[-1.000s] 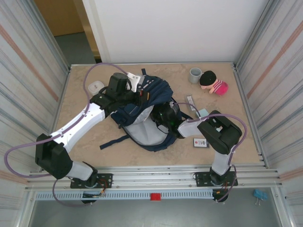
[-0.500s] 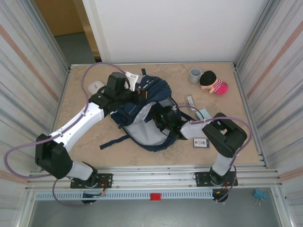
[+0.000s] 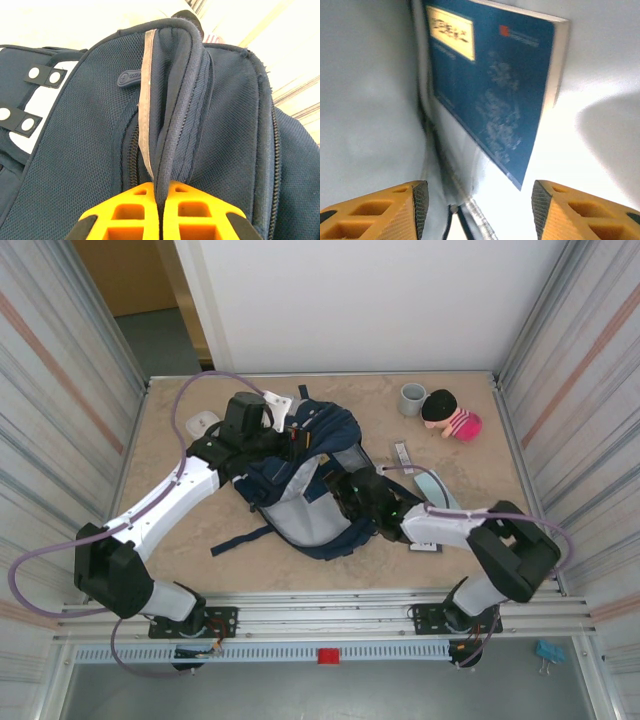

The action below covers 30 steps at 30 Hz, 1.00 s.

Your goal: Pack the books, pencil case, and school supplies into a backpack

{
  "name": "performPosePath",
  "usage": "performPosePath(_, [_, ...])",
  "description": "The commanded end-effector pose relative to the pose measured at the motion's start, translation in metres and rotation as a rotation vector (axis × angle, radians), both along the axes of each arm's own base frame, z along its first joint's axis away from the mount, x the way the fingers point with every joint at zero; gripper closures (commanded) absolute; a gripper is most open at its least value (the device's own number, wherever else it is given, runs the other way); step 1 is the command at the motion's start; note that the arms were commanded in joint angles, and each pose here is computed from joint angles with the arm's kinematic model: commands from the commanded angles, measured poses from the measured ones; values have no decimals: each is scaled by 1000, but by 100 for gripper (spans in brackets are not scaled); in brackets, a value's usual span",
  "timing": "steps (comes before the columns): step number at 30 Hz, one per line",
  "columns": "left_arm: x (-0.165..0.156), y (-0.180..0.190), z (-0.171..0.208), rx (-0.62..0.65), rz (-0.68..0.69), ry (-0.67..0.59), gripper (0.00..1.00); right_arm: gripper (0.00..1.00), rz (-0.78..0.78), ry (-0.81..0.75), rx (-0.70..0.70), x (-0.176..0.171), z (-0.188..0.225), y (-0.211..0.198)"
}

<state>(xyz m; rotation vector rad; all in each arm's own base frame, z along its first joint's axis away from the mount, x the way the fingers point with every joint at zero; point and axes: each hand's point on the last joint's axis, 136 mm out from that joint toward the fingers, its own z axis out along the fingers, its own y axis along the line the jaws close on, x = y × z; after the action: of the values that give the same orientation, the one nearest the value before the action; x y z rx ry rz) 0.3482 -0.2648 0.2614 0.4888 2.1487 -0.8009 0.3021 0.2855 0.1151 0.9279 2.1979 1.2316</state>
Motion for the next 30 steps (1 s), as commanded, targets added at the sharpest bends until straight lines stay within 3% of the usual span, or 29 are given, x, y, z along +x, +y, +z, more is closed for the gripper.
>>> performPosePath(1, [8, 8, 39, -30, 26, -139, 100, 39, 35, -51, -86, -15, 19, -17])
performPosePath(8, [-4, 0, 3, 78, -39, -138, 100, 36, 7, -111, -216, -45, 45, -70])
performPosePath(11, [-17, -14, -20, 144, -122, -139, 100, 34, -6, -206, -270, -52, 66, -92])
performPosePath(15, [-40, -35, -65, 232, -237, -107, 100, 30, 89, -382, -389, -56, 91, -102])
performPosePath(22, [-81, -65, -141, 388, -402, -27, 93, 30, 260, -471, -468, -58, 96, -100])
performPosePath(25, [-93, -73, -166, 438, -433, 8, 88, 30, 325, -525, -505, -59, 99, -94])
performPosePath(30, [-87, -73, -154, 410, -376, 6, 60, 30, 454, -620, -589, -61, 101, -83])
